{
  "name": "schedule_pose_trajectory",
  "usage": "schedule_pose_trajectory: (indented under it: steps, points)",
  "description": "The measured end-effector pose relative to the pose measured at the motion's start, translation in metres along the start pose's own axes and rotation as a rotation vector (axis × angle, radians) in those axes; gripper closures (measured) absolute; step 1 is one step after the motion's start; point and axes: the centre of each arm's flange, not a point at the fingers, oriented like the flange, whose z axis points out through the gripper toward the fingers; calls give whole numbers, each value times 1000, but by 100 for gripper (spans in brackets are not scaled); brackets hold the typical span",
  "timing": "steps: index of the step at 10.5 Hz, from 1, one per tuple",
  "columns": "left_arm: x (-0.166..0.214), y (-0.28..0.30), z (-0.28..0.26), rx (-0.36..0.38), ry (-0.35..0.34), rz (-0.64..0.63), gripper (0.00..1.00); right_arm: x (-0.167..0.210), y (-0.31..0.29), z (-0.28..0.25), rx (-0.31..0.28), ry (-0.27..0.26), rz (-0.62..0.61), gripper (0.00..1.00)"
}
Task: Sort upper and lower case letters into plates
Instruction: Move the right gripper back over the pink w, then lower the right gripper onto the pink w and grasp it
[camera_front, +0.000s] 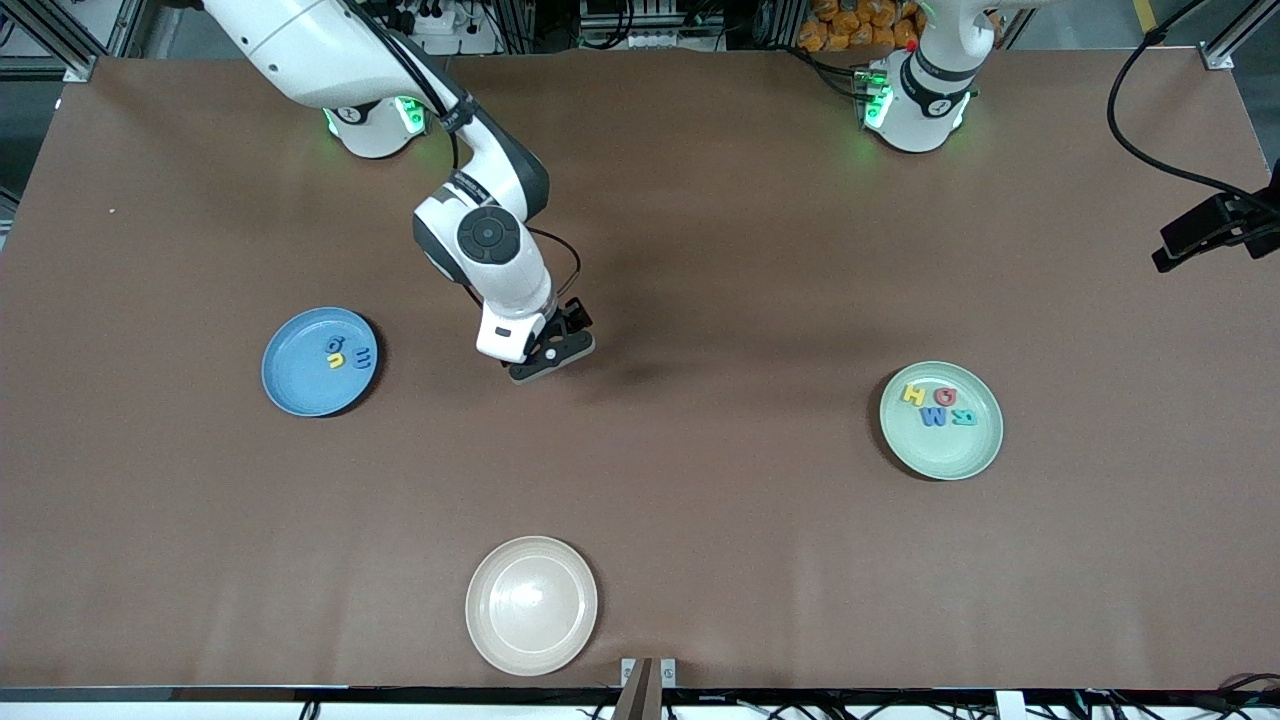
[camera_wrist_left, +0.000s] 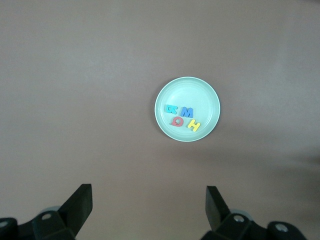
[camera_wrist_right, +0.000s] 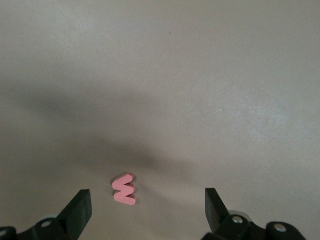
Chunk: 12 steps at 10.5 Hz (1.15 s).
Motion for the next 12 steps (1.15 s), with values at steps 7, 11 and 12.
schedule_pose_trajectory:
  steps: [7, 11, 12]
  points:
    - [2, 8, -4, -6, 28, 14, 0, -12, -34, 34, -2, -29, 17, 0]
    - [4, 28, -5, -24, 59, 47, 0, -15, -32, 58, -28, -41, -3, 0]
    - [2, 45, -3, -26, 56, 76, 0, -15, -32, 59, -28, -36, -4, 0]
